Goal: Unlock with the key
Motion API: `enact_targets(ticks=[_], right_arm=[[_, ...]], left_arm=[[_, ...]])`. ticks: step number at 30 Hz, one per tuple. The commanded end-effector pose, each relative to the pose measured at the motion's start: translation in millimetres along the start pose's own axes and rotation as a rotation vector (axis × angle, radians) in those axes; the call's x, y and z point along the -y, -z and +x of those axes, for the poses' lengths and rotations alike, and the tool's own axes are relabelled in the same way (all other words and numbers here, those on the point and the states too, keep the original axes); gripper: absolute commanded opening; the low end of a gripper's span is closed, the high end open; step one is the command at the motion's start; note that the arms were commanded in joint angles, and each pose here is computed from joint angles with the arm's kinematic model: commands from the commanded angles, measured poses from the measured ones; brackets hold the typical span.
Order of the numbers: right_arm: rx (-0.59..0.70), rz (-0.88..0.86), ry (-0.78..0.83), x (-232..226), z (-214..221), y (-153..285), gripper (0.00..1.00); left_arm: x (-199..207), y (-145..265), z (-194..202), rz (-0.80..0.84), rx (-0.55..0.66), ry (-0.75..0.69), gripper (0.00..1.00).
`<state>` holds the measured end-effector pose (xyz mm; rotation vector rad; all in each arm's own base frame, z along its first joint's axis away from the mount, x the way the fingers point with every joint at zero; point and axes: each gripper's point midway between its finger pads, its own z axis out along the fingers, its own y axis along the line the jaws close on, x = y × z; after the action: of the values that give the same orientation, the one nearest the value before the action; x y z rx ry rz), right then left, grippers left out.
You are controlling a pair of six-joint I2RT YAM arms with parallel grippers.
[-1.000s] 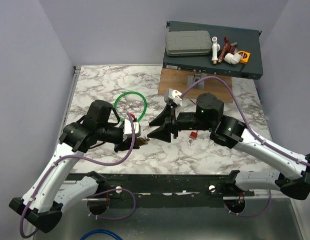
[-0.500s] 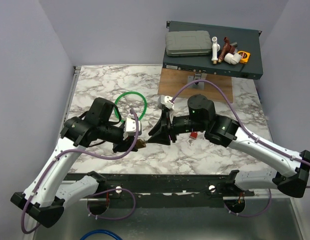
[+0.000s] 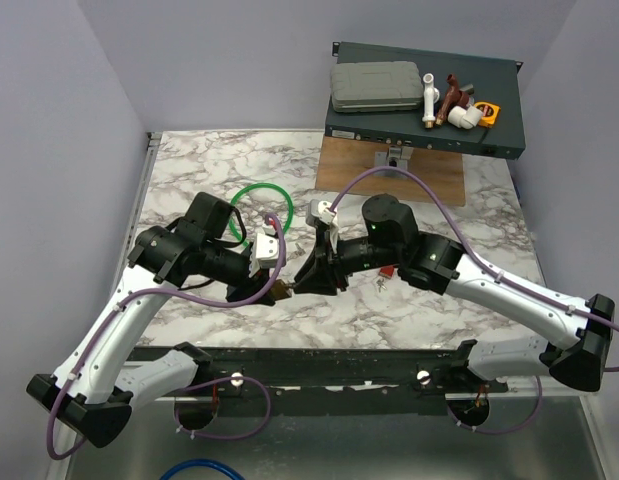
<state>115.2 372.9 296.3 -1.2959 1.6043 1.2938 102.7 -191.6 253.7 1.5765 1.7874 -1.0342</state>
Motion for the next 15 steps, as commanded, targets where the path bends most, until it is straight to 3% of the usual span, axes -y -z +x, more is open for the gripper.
enact_targets(ticks=[1, 11, 15], right_arm=[[0.03, 0.0, 0.003, 3, -4, -3, 0.31], [0.041, -0.017, -0.013, 4, 1, -10, 0.17], [0.064, -0.012, -0.013, 5, -2, -10, 0.03]], left_arm=[[13, 8, -21, 0.034, 0.079, -0.051, 0.0], [16, 12, -34, 0.037, 0.114, -0.051, 0.0], [17, 12, -34, 0.039, 0.116, -0.05, 0.0]])
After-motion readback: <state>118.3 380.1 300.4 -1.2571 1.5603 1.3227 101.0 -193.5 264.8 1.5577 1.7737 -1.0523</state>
